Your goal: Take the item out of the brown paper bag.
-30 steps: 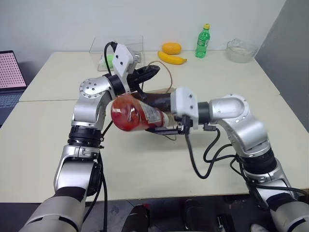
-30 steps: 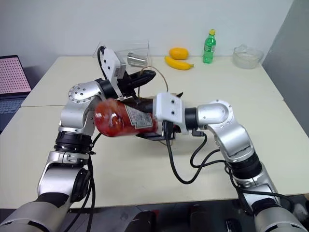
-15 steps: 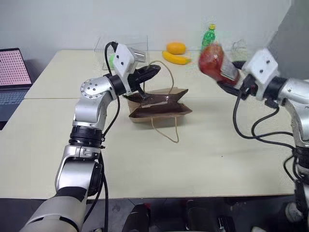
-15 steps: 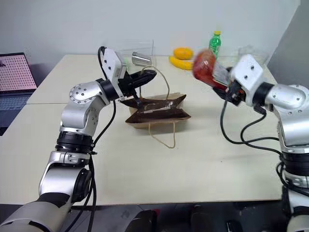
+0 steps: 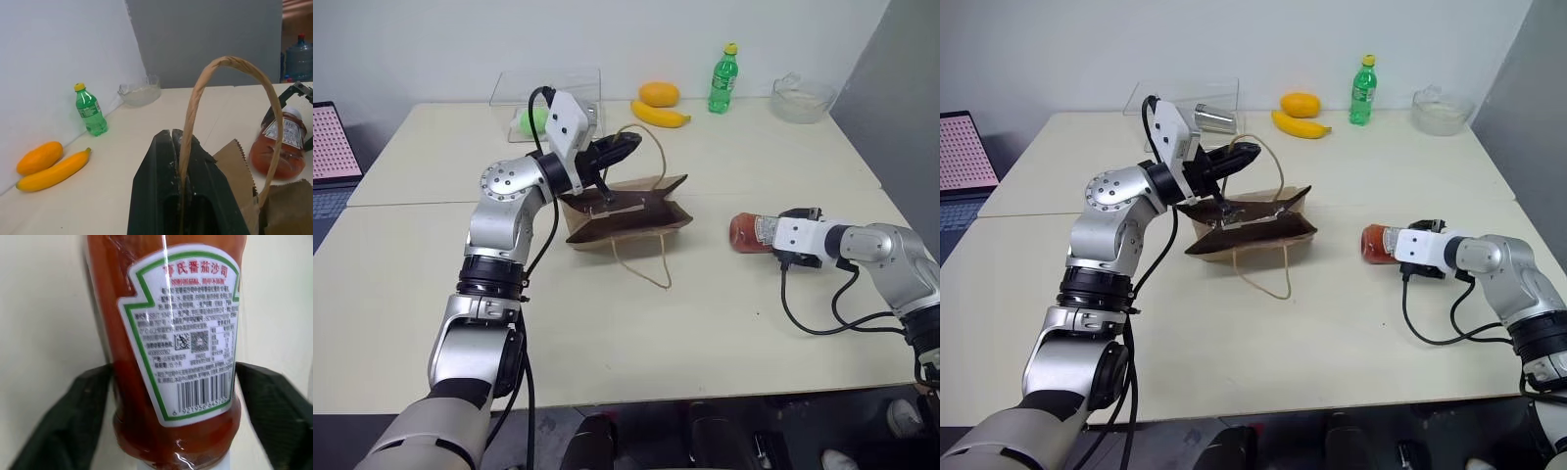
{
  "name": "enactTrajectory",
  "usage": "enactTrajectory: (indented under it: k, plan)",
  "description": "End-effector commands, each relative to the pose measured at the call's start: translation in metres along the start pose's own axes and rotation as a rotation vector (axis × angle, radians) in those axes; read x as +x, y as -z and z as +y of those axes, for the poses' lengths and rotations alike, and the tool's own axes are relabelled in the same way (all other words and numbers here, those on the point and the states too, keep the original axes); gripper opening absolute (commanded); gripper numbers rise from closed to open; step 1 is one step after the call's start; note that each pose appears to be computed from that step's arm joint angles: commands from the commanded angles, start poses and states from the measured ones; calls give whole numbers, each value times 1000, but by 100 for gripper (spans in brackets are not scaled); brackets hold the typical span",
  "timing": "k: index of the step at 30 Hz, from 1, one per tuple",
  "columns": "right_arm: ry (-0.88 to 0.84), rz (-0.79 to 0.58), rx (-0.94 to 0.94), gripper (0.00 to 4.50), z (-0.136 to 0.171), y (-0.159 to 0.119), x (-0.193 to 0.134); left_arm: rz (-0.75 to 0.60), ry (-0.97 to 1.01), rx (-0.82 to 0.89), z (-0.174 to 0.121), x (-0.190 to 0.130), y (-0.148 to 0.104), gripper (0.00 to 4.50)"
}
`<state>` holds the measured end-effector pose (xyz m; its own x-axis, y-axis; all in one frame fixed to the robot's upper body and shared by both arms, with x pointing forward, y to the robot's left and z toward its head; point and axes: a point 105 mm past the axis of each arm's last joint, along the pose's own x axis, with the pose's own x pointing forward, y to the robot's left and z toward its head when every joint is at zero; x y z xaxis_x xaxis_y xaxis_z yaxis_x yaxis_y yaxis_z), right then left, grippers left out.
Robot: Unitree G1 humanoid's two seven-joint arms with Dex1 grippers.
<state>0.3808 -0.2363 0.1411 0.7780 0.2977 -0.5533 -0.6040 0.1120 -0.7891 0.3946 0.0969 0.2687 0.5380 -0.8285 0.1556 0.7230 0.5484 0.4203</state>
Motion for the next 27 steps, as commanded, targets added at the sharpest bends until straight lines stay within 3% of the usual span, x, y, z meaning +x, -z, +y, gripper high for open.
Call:
enactTrajectory:
  k: [1, 6, 14, 18, 27]
  plan:
    - [14, -41, 18, 448, -10, -5, -18, -31, 10, 45, 1, 2, -13, 0]
    - [65, -268, 236, 448, -17, -46, -58, -24, 25, 48, 1, 3, -12, 0]
    - [127, -727, 613, 448, 32, -148, -85, 29, 63, 31, 12, 1, -8, 0]
    - [190, -814, 704, 450, 35, -182, -80, 89, 48, 73, 29, -1, -6, 91]
    - [213, -815, 708, 450, 29, -189, -70, 62, 43, 65, 40, -25, -20, 375]
